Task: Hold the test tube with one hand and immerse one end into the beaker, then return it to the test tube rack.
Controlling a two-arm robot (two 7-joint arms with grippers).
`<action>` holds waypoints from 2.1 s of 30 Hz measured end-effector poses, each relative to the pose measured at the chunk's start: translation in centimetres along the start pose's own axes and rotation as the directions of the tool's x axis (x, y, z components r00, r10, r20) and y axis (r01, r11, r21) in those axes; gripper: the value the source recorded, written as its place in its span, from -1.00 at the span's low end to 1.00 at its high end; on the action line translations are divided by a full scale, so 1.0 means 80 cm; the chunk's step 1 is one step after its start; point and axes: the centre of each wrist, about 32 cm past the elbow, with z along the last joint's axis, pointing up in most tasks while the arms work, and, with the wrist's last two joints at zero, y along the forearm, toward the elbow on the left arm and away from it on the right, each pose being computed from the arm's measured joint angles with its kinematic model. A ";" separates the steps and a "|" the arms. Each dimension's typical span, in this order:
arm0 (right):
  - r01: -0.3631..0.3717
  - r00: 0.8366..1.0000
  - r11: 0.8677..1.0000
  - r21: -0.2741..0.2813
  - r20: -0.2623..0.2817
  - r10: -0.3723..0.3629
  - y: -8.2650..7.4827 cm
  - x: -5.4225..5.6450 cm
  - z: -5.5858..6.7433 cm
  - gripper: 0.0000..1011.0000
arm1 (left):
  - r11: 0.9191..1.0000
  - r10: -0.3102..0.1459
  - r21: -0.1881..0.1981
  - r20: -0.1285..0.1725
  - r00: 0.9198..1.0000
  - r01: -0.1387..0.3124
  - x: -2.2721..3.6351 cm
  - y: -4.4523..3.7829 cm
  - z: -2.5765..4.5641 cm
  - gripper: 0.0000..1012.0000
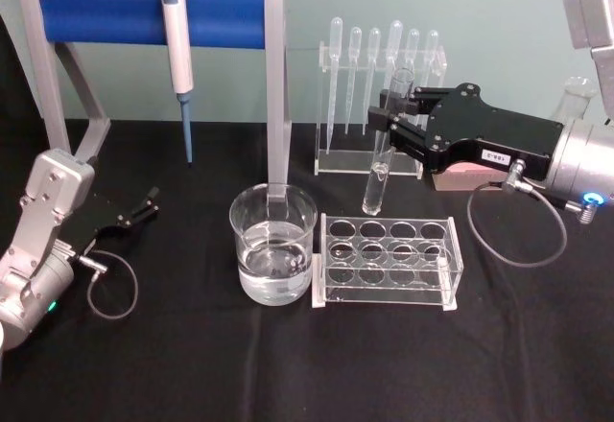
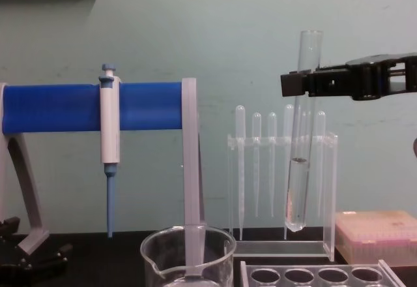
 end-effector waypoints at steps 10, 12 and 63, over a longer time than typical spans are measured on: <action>0.000 1.000 1.000 0.000 0.000 0.000 0.000 0.000 0.000 -0.55 | 1.000 0.000 0.000 0.000 1.000 0.000 0.0000 0.000 0.0000 0.98; 0.000 1.000 1.000 0.000 0.000 0.000 0.000 0.000 0.000 -0.55 | 1.000 0.000 0.000 0.000 1.000 0.000 0.0000 0.000 0.0000 0.98; 0.000 1.000 1.000 0.000 0.000 0.000 0.000 0.000 0.000 -0.55 | 1.000 0.000 0.000 0.000 1.000 0.000 0.0000 0.000 0.0000 0.98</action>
